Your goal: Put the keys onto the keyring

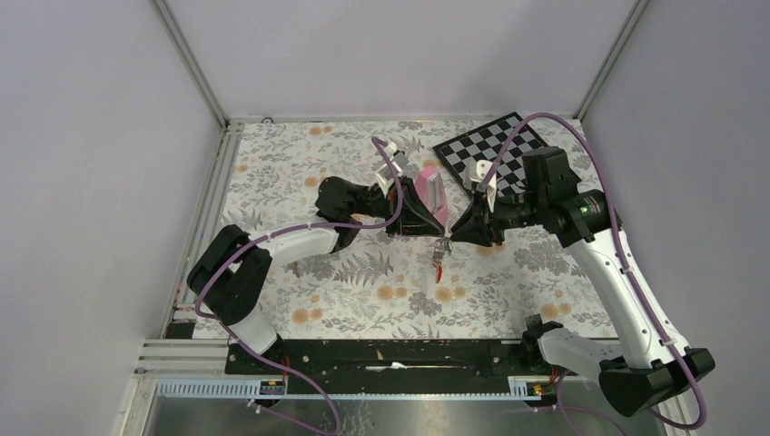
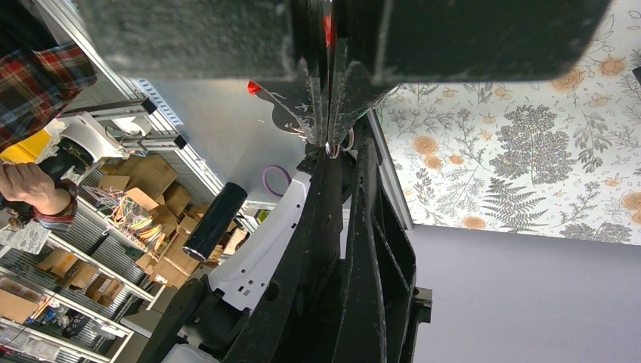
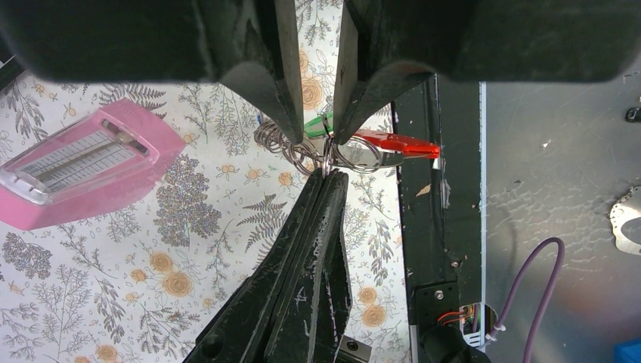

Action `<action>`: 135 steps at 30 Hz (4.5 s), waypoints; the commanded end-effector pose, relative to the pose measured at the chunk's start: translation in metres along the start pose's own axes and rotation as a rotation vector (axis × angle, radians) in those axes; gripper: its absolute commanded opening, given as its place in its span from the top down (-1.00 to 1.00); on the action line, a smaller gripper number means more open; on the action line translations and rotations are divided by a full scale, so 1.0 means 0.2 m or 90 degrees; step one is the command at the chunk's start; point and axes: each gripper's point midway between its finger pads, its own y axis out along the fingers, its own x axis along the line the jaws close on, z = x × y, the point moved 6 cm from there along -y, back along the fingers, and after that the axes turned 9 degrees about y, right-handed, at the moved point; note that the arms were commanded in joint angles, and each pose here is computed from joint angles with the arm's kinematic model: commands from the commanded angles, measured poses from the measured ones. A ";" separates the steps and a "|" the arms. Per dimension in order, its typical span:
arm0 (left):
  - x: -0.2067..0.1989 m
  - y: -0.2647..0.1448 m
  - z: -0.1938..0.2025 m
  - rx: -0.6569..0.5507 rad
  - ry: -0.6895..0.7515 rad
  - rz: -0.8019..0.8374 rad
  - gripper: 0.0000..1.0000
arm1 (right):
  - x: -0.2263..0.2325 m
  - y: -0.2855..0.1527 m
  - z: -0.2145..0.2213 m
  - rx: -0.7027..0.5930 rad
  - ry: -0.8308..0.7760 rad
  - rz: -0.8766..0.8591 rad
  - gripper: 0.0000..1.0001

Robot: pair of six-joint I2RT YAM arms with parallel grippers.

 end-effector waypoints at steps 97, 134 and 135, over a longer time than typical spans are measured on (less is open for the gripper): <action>0.26 -0.19 0.07 0.190 0.097 -0.124 0.18 | -0.16 -0.28 0.08 0.585 -0.173 0.269 1.00; -0.01 -0.13 0.10 0.084 0.066 -0.012 0.10 | -0.09 0.28 0.06 0.304 0.091 -0.011 1.00; 0.00 -0.13 0.11 0.087 0.063 -0.018 0.14 | -0.09 0.28 0.06 0.303 0.092 -0.011 1.00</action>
